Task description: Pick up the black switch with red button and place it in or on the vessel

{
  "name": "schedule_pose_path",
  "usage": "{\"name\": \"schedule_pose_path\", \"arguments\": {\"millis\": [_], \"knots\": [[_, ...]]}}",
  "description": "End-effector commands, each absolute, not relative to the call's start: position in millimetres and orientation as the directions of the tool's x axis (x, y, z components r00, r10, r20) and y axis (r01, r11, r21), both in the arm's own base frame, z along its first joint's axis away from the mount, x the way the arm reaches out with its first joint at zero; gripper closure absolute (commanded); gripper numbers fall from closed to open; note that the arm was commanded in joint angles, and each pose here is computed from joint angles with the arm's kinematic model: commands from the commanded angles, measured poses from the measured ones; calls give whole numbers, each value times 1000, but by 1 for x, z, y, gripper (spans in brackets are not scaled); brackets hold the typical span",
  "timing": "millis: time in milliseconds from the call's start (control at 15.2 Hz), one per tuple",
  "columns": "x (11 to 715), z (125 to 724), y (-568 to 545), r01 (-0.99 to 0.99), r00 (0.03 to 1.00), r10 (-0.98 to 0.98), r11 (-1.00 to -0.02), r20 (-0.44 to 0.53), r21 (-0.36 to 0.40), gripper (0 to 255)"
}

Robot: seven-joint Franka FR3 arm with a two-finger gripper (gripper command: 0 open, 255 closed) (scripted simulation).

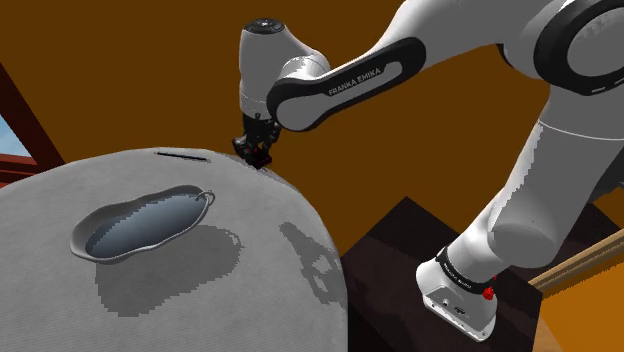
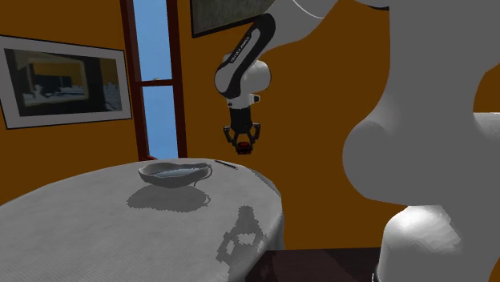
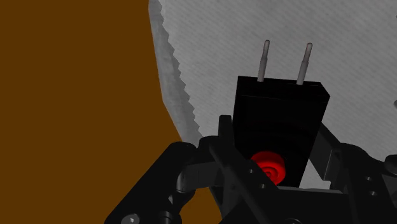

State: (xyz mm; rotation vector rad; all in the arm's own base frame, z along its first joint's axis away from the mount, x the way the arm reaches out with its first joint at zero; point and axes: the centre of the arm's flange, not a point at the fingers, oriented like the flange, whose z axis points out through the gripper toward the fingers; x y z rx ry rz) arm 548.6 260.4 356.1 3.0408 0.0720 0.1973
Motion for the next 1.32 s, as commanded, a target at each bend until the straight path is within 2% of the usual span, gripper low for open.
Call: {"name": "schedule_pose_path", "arguments": {"millis": [0, 132, 1254], "knots": [[550, 367, 262, 41, 991, 53, -995, 126, 96, 255], [550, 374, 262, 41, 991, 53, -995, 126, 96, 255], [570, 376, 485, 41, 991, 53, -995, 126, 96, 255]]}}
